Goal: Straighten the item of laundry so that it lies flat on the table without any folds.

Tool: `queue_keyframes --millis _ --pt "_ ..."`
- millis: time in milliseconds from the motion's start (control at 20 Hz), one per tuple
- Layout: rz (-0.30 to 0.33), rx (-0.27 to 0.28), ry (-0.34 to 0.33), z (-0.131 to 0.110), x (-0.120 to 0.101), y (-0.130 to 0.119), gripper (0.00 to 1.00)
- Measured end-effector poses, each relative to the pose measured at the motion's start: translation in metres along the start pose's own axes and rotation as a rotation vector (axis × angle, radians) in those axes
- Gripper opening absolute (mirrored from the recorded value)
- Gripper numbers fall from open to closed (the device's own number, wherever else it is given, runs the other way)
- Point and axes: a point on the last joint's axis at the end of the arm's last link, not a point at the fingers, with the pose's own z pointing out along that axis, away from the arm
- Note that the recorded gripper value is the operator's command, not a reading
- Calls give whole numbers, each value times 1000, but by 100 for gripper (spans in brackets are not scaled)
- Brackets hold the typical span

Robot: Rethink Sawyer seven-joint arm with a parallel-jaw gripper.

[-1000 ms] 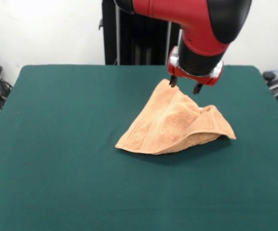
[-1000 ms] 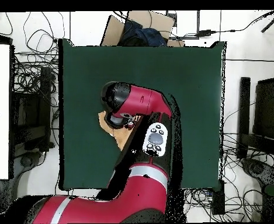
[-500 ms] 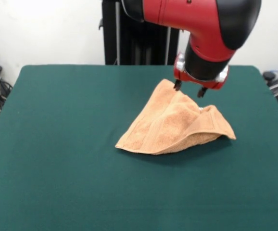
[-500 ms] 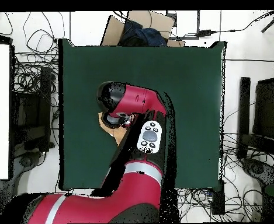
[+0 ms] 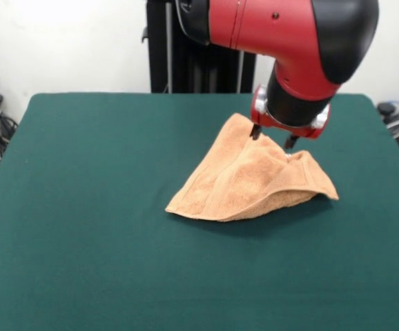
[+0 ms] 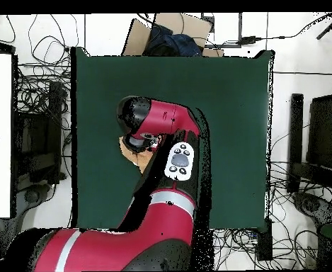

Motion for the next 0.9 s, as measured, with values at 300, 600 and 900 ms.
queue_keyframes --millis 300,600,900 --pt "-2 4 9 9 -3 1 100" --pt "-2 7 23 18 -3 1 100" --pt "-2 7 23 18 -3 1 100"
